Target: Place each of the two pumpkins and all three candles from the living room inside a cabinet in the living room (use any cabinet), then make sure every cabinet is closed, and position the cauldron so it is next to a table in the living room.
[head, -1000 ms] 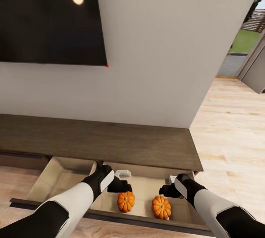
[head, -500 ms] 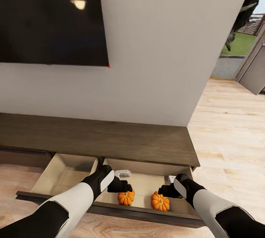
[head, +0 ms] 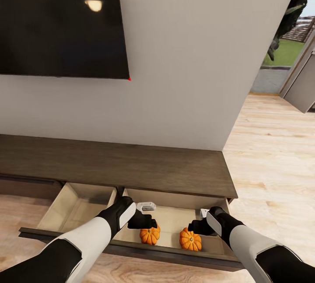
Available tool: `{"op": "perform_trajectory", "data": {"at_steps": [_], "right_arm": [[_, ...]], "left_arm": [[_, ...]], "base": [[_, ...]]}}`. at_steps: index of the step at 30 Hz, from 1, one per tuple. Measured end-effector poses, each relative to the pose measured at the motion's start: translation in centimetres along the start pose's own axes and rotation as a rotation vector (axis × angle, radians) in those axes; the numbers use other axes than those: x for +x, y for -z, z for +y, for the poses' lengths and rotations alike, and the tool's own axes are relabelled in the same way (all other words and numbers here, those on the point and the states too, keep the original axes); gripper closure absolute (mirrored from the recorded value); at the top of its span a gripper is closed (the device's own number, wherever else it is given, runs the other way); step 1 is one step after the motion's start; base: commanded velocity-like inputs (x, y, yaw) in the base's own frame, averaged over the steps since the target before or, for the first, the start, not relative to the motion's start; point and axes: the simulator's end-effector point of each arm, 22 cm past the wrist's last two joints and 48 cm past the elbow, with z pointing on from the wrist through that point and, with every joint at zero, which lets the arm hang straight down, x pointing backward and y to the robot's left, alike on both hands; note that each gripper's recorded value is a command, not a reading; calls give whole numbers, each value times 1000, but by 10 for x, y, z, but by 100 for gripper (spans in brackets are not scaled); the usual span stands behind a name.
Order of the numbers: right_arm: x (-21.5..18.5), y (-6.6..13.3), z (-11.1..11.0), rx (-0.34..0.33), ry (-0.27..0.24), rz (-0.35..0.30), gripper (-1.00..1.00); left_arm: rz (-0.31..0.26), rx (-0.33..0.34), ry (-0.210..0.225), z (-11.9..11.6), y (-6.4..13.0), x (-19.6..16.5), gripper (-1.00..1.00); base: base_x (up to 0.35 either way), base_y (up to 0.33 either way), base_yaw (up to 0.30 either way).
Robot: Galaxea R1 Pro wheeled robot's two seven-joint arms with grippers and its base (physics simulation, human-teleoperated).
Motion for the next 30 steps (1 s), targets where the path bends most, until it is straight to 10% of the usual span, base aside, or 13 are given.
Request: {"op": "perform_trajectory", "data": {"at_steps": [30], "right_arm": [[-8, 8, 4, -7, 4, -29, -100]], "left_arm": [[-19, 2, -6, -3, 9, -6, -100]], "base": [[0, 0, 0]]}}
